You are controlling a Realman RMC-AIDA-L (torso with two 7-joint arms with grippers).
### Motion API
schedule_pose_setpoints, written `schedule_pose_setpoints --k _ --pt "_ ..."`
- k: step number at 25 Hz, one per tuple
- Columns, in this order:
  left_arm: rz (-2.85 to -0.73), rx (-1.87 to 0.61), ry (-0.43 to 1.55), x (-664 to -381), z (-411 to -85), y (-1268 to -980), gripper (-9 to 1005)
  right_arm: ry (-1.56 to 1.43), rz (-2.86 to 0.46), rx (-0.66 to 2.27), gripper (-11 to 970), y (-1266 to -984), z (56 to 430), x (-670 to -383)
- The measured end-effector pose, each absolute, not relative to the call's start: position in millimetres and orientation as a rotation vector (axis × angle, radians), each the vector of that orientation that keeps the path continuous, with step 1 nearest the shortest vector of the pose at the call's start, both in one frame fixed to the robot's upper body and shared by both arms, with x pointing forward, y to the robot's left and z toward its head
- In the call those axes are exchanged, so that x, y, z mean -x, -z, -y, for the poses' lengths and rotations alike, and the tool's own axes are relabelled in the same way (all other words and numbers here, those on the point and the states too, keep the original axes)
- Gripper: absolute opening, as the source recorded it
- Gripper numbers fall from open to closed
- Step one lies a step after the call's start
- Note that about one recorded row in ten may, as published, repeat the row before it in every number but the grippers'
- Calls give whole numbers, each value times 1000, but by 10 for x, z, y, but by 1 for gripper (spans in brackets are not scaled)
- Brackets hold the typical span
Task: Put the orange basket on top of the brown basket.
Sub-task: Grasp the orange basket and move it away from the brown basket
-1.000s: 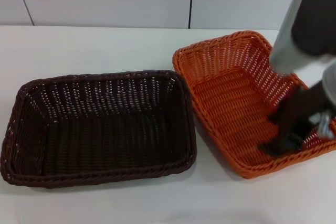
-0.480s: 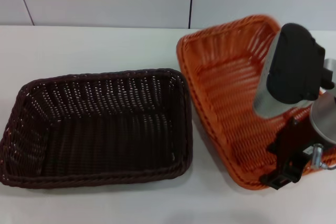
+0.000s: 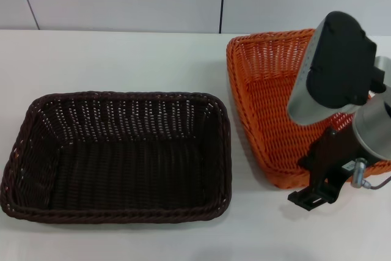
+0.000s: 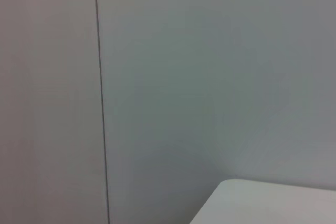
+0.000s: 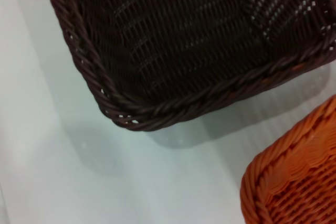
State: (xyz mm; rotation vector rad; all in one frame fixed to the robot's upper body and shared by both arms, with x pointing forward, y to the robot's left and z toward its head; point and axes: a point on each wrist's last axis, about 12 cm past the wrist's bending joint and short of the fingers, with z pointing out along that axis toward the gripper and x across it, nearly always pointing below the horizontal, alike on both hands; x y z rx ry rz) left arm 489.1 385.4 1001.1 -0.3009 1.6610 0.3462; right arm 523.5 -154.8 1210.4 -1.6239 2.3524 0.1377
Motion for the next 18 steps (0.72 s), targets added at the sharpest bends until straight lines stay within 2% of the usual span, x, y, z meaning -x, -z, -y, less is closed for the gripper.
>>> schedule_pose_setpoints --k 18 --pt "-1676 302 -357 -4832 -3878 -9978 801 -23 -2392 1575 583 -11971 1674 -5367"
